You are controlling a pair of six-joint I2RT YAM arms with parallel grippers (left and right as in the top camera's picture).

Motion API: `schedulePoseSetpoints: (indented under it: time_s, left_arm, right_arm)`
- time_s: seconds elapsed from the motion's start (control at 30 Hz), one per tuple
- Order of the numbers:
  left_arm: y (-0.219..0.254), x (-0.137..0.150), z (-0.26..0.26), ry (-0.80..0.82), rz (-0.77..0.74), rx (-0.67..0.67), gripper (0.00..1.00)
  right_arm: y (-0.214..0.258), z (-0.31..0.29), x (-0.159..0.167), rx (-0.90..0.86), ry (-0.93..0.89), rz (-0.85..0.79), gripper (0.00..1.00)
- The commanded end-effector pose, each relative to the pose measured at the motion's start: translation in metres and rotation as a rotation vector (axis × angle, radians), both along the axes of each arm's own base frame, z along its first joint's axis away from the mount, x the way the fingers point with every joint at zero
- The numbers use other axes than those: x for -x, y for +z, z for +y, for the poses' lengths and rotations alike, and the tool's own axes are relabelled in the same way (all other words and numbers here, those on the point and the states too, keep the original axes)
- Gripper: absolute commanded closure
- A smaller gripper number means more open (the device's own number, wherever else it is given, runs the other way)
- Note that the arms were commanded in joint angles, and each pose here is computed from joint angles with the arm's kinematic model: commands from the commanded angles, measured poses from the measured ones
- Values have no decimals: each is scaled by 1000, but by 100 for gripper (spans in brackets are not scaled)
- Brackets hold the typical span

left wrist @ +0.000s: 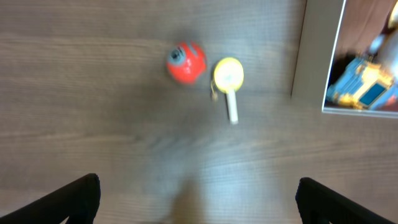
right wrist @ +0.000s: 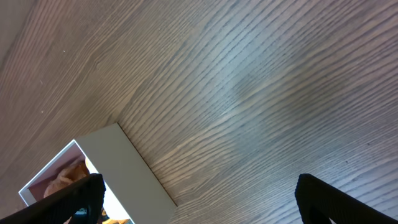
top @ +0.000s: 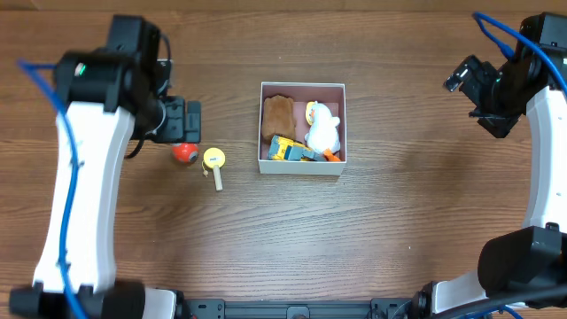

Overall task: Pack container
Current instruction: 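Move the left gripper to the red ball and grasp it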

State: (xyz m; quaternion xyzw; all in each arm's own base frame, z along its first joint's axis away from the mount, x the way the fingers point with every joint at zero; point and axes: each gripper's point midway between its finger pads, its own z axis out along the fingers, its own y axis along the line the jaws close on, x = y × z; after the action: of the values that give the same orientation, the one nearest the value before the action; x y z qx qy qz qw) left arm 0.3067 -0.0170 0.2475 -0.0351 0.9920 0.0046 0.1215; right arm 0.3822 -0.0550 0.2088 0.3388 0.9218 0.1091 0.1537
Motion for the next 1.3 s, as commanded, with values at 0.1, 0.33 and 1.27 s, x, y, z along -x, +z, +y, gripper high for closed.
schedulePoseSetpoints:
  time_s: [0.1,0.33,1.27]
  left_arm:
    - [-104,-7,12,132,125,43,5]
    - [-149,-25,7,152,133,91,9]
    - [-194,-56,31,71,252,-76,63]
  right_arm:
    - [11,2,-1,5,12,-31,0]
    - [11,2,-1,5,12,-30,0]
    - [8,-3,4,35,0,-6,0]
